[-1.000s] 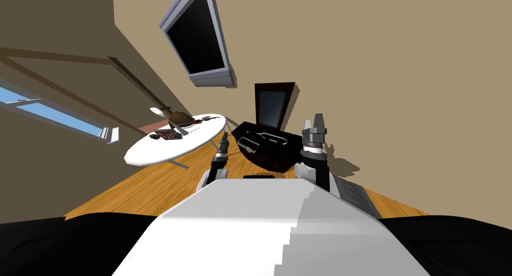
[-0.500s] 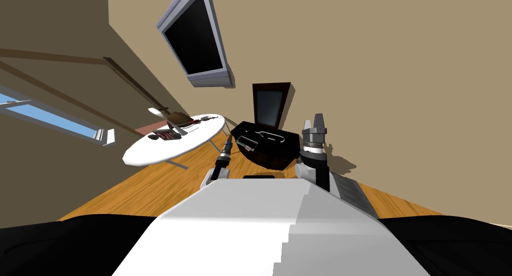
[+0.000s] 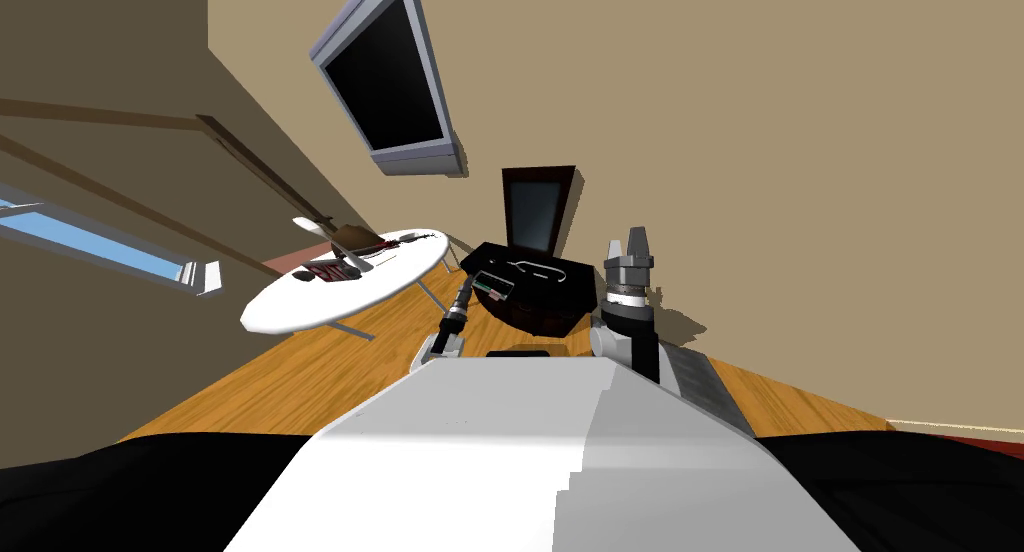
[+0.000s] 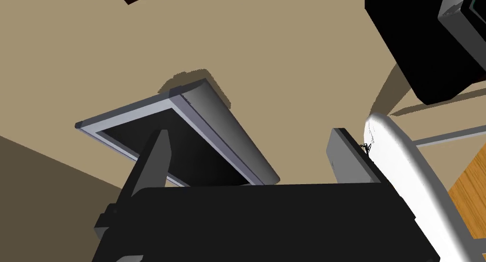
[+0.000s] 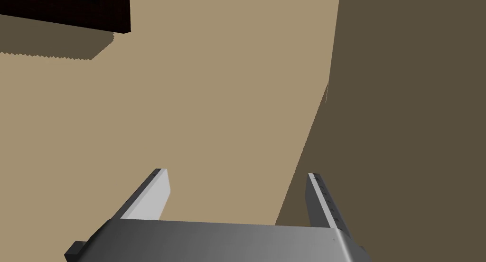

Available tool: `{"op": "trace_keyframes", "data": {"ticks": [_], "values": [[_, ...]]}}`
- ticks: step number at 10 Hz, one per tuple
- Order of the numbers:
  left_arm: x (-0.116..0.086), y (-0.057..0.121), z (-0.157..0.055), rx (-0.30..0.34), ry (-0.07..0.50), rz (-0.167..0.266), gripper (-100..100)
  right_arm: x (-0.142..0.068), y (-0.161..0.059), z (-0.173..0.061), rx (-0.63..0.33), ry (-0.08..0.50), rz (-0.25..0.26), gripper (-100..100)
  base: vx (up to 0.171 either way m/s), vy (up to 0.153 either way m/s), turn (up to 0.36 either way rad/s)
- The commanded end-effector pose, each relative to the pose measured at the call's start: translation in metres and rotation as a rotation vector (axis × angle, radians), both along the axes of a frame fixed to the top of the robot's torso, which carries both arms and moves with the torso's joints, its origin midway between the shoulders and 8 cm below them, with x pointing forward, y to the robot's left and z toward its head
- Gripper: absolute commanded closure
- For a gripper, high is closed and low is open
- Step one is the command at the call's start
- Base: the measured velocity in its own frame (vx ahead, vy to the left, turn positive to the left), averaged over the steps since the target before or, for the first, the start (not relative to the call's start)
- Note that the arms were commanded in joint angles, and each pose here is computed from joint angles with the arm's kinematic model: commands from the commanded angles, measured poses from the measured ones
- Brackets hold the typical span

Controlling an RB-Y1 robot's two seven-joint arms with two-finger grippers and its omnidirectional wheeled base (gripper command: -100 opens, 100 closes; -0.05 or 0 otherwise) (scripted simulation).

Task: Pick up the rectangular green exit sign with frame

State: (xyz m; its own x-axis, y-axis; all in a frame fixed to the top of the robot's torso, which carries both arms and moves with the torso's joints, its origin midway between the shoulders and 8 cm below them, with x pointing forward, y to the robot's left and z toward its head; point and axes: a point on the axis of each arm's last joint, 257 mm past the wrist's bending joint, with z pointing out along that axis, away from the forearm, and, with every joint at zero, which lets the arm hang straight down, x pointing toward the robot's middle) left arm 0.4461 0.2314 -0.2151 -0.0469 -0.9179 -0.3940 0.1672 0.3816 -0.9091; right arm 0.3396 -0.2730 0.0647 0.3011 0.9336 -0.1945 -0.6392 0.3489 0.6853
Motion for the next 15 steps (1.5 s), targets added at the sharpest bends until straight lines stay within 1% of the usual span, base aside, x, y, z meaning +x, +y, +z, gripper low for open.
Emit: {"op": "trace_keyframes", "data": {"ticks": [1,3,4,6,8,10,12,13,15], "values": [[0.006,-0.003,-0.017,0.005,0.036,-0.008,-100,0.0,0.0,0.0,0.0,0.0,0.0,0,-0.016,0.012,-0.034],[0.013,-0.008,-0.048,0.012,0.11,-0.018,-100,0.0,0.0,0.0,0.0,0.0,0.0,0,-0.011,0.029,-0.085],[0.012,-0.006,-0.055,0.013,0.125,-0.016,-100,0.0,0.0,0.0,0.0,0.0,0.0,0,-0.001,0.034,-0.015],[0.019,-0.011,-0.079,0.015,0.185,-0.024,-100,0.0,0.0,0.0,0.0,0.0,0.0,0,0.009,0.041,-0.052],[0.022,-0.014,-0.113,0.014,0.266,-0.026,-100,0.0,0.0,0.0,0.0,0.0,0.0,0,0.038,0.073,-0.074],[0.024,-0.018,-0.141,0.008,0.338,-0.027,-100,0.0,0.0,0.0,0.0,0.0,0.0,0,0.059,0.088,-0.076],[0.025,-0.024,-0.164,-0.004,0.399,-0.027,-100,0.0,0.0,0.0,0.0,0.0,0.0,0,0.084,0.116,-0.07],[0.025,-0.023,-0.166,-0.003,0.403,-0.026,-100,0.0,0.0,0.0,0.0,0.0,0.0,0,0.048,0.078,-0.024],[0.024,-0.029,-0.189,-0.018,0.466,-0.024,-100,0.0,0.0,0.0,0.0,0.0,0.0,0,0.044,0.07,-0.052]]}}
